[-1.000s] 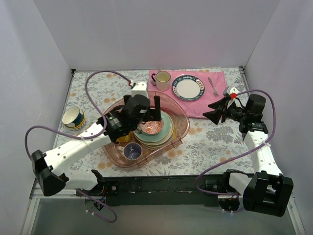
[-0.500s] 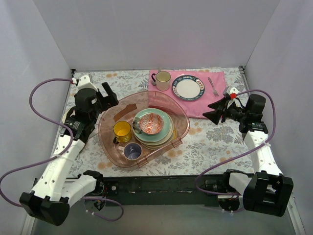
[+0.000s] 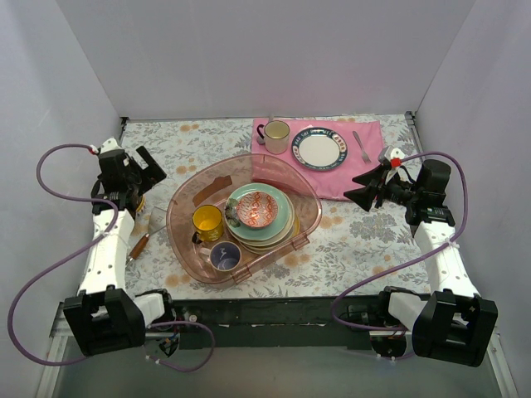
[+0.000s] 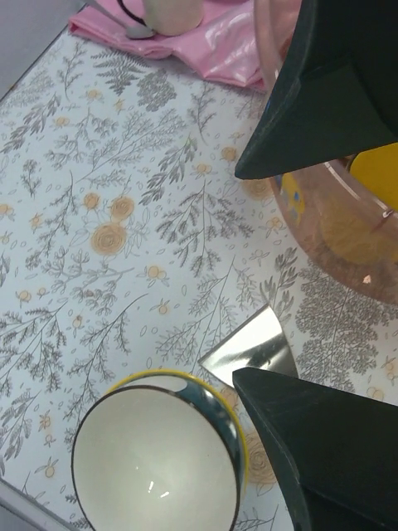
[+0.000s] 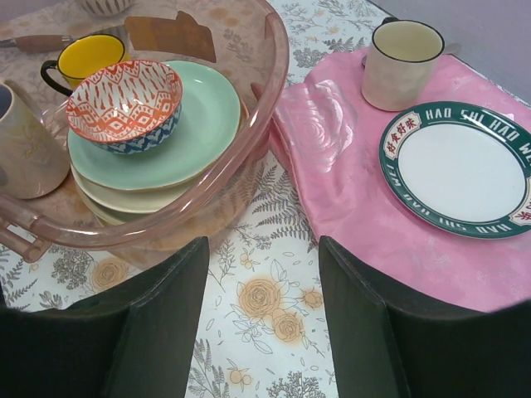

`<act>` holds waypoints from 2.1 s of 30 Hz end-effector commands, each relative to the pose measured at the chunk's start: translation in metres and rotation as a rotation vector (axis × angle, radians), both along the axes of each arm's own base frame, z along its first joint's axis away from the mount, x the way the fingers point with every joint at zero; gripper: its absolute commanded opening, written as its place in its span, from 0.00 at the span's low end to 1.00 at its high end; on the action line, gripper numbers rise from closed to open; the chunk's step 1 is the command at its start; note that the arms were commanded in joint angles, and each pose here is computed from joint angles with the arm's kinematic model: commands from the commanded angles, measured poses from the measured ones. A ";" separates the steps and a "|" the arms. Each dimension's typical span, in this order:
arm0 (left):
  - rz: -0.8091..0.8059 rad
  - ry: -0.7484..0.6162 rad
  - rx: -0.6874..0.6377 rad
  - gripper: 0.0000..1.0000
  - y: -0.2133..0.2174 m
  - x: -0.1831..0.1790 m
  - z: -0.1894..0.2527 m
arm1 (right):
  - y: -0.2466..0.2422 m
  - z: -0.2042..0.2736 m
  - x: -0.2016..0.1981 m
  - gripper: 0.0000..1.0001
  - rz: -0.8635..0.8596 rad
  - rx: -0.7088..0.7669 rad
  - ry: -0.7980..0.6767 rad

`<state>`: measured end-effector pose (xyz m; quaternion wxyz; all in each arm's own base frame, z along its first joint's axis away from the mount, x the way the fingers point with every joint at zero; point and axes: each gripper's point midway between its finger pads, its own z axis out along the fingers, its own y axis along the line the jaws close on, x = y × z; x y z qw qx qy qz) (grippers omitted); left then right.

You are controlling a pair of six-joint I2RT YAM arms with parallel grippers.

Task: Place the mixed dishes into the plastic bin
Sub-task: Pick up the bowl from the center of the board.

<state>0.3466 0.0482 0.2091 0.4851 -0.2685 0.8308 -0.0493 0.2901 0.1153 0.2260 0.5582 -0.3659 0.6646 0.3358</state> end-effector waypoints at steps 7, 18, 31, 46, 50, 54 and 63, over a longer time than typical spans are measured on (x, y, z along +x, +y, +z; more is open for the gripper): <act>0.042 0.052 0.064 0.86 0.041 0.032 -0.017 | 0.000 0.011 0.002 0.64 0.020 -0.004 -0.042; 0.099 0.108 0.102 0.70 0.067 0.046 -0.031 | 0.001 0.012 0.001 0.63 0.028 -0.001 -0.044; 0.117 0.182 0.044 0.50 0.079 0.047 -0.066 | 0.001 0.009 -0.001 0.63 0.030 0.003 -0.020; 0.099 0.228 0.012 0.30 0.077 0.047 -0.083 | 0.001 0.010 -0.001 0.63 0.028 0.000 -0.024; 0.090 0.236 0.005 0.26 0.076 0.047 -0.086 | 0.001 0.010 -0.001 0.63 0.028 0.000 -0.024; 0.086 0.241 0.006 0.22 0.076 0.047 -0.087 | 0.001 0.010 -0.001 0.63 0.029 0.000 -0.024; 0.080 0.218 0.016 0.00 0.076 0.050 -0.070 | 0.001 0.010 -0.001 0.63 0.028 -0.001 -0.022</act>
